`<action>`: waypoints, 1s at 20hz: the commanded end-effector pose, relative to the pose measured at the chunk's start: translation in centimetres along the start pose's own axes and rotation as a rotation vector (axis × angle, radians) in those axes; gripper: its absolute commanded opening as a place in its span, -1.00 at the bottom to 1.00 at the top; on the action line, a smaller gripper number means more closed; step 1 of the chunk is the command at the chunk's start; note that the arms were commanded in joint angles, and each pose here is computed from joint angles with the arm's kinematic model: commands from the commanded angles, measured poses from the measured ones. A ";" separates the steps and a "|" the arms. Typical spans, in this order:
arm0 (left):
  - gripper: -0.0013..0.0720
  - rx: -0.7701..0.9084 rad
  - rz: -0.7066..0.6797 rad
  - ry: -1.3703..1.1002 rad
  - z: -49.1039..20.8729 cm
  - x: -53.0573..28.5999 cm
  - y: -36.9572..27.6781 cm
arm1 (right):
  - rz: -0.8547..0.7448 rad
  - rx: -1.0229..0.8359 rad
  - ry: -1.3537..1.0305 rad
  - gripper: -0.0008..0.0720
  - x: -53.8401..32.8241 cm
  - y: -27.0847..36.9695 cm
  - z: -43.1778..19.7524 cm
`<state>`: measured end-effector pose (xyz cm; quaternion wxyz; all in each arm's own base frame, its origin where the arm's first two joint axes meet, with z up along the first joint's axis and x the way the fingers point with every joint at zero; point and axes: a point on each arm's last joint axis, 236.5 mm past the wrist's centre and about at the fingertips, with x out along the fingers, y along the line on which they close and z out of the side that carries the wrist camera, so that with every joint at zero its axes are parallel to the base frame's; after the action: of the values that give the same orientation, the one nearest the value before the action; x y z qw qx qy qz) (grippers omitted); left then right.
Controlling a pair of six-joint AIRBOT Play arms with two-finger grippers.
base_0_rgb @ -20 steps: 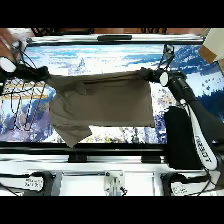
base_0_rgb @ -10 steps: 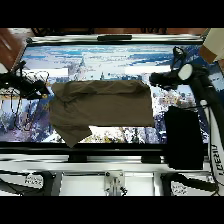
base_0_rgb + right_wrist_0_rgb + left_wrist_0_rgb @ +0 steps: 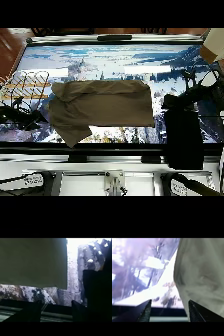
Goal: Fold the shirts.
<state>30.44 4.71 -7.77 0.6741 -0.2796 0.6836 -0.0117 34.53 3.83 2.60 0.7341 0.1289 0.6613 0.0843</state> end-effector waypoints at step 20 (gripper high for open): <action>-0.85 0.063 -0.007 -0.116 2.3 2.5 -2.6 | 0.089 0.198 0.073 0.80 11.7 -1.6 -3.2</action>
<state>33.60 2.59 -9.84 0.7183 -0.2585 0.6458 -0.0157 31.85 5.27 -8.17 0.6899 0.2085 0.6914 0.0500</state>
